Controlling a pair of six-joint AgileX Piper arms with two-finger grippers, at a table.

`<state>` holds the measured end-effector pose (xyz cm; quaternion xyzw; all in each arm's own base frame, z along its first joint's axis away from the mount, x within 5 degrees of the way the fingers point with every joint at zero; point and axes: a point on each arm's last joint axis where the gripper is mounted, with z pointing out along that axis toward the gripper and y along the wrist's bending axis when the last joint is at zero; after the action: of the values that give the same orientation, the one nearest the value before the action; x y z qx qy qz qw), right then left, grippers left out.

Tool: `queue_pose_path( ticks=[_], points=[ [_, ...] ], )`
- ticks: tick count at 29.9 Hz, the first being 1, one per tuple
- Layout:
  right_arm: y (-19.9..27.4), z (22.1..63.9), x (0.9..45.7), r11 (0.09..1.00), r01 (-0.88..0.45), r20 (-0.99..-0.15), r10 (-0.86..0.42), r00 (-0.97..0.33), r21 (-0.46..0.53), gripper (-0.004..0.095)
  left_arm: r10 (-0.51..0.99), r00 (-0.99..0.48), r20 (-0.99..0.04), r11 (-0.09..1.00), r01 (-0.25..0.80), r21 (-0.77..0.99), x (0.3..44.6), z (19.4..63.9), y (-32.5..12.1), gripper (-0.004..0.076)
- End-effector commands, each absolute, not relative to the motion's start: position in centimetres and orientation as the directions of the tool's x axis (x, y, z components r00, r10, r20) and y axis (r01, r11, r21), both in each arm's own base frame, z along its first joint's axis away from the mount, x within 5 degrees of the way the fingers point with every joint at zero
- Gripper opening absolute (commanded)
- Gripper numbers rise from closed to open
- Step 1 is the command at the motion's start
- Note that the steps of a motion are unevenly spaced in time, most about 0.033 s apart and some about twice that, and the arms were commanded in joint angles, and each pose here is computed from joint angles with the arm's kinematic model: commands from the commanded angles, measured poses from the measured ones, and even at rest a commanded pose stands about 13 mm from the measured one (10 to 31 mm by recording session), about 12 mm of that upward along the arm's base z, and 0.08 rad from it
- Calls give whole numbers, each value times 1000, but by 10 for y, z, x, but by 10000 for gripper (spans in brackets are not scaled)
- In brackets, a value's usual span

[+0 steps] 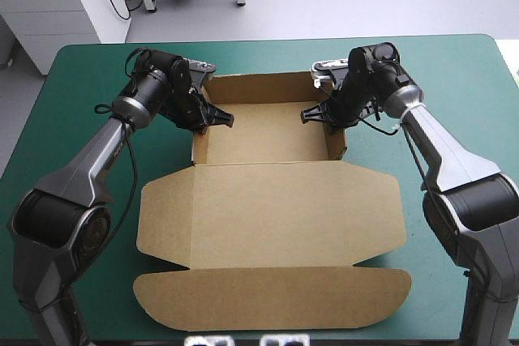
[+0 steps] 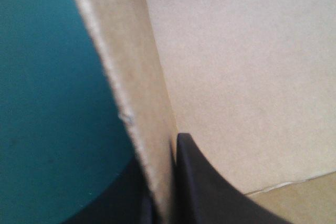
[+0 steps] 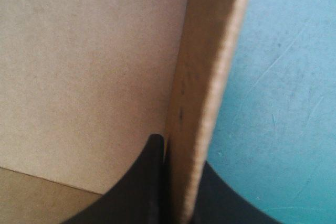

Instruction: Fold the box

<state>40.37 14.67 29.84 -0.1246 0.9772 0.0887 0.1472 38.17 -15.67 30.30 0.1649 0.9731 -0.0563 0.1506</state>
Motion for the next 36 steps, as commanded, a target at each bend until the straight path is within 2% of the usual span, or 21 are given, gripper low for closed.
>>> queue_pose_path(
  ticks=[1,8,13,15,18,20,23,25,27,28,29,31,36],
  points=[
    [151,328,393,924,-342,-383,-257,-887,173,-14,356,-858,-370,906,414,-87,377,321,-164,-6],
    [149,316,399,935,-327,-350,-263,-899,136,-14,393,-871,-293,895,436,-96,380,302,-167,-6],
    [148,312,401,940,-321,-340,-267,-902,113,-14,395,-872,-289,895,436,-92,381,301,-167,10],
    [146,310,402,946,-314,-337,-269,-902,85,-14,395,-873,-287,895,436,-94,380,301,-167,58],
    [141,310,404,958,-282,-336,-253,-907,42,1,399,-876,-272,895,436,-90,380,299,-167,202],
    [140,310,404,961,-275,-337,-249,-908,31,62,398,-879,-264,898,432,-85,379,299,-166,318],
    [140,310,404,960,-278,-337,-253,-907,30,269,392,-882,-263,901,426,-86,380,300,-165,437],
    [141,310,404,956,-291,-337,-262,-904,37,496,387,-881,-271,901,424,-93,380,302,-166,479],
    [142,310,404,956,-290,-336,-259,-905,46,736,382,-881,-280,900,423,-103,380,305,-167,487],
    [143,310,404,955,-290,-336,-256,-906,55,831,378,-881,-284,899,423,-115,380,307,-168,487],
    [143,310,404,955,-291,-336,-255,-907,60,886,375,-880,-290,897,423,-124,380,308,-169,487],
    [144,311,403,954,-291,-338,-250,-907,76,936,366,-878,-308,893,424,-148,380,314,-171,487],
    [143,319,400,955,-289,-357,-246,-901,72,890,360,-865,-348,891,430,-147,376,329,-170,487]
  ],
)
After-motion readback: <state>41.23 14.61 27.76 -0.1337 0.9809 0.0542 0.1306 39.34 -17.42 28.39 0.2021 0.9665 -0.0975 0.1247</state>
